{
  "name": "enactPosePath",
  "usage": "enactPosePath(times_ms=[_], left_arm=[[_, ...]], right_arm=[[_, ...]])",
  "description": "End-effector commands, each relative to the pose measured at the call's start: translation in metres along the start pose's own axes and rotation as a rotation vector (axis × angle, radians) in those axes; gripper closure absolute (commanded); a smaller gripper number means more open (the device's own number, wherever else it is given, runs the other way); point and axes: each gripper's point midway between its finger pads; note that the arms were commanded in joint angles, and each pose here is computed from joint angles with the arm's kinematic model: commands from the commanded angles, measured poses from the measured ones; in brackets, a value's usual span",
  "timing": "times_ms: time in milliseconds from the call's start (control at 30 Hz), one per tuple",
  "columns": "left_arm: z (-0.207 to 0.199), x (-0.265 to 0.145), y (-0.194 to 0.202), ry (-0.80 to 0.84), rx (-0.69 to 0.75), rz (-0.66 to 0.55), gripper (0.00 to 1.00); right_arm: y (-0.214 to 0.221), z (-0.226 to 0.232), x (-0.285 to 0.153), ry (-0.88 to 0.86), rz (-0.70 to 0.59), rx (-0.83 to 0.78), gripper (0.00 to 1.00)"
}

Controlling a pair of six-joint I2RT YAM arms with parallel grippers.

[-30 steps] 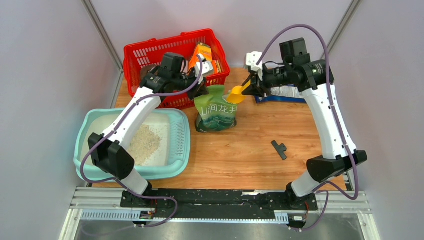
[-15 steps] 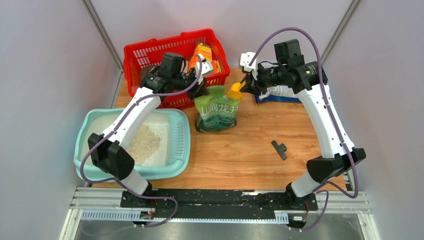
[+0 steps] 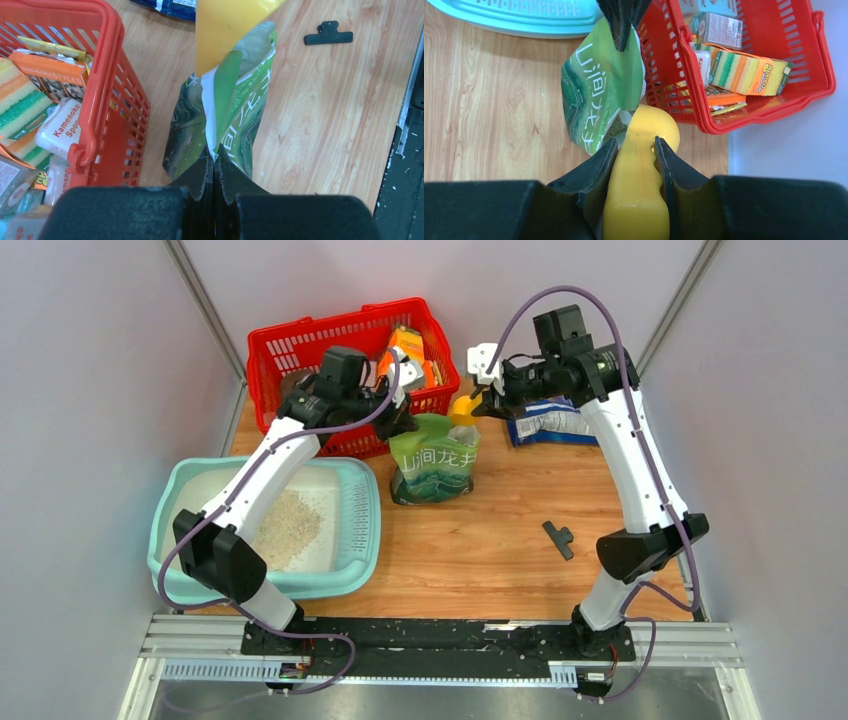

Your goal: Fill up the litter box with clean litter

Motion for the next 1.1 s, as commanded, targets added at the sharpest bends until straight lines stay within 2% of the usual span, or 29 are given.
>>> enactPosePath(times_ms=[0, 133, 267, 367, 533, 900, 1067], left_arm=[[-0.016, -0.019, -0.035, 0.006, 0.031, -0.107, 1.00], [-0.016, -0.018, -0.031, 0.006, 0.032, -0.097, 1.00], [-0.016, -0.019, -0.032, 0.008, 0.029, -0.101, 1.00], [-0.016, -0.019, -0.032, 0.002, 0.031, -0.103, 1.00], [-0.016, -0.020, -0.032, 0.003, 0.035, -0.103, 1.00], [-0.021, -0.025, -0.039, 0.014, 0.053, -0.125, 1.00], [-0.029, -0.027, -0.042, 0.048, 0.047, -0.142, 1.00]], right_arm=[[0.006, 0.061, -0.007, -0.174, 0.056, 0.095, 1.00], [0.001, 0.042, -0.016, -0.061, 0.070, 0.065, 1.00], [-0.020, 0.033, -0.029, 0.013, 0.021, 0.035, 1.00], [-0.026, 0.040, -0.035, -0.002, 0.006, 0.038, 1.00], [-0.010, 0.057, -0.032, -0.058, 0.050, 0.066, 1.00], [0.008, 0.058, -0.013, -0.101, 0.108, 0.077, 1.00], [0.012, 0.063, 0.000, -0.161, 0.108, 0.135, 1.00]])
Point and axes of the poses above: each gripper's point midway between its finger pads, its own x axis out along the fingers, its own z axis along the line the jaws close on, y = z × x, and after that the axes turned 1 degree about -x, right-handed
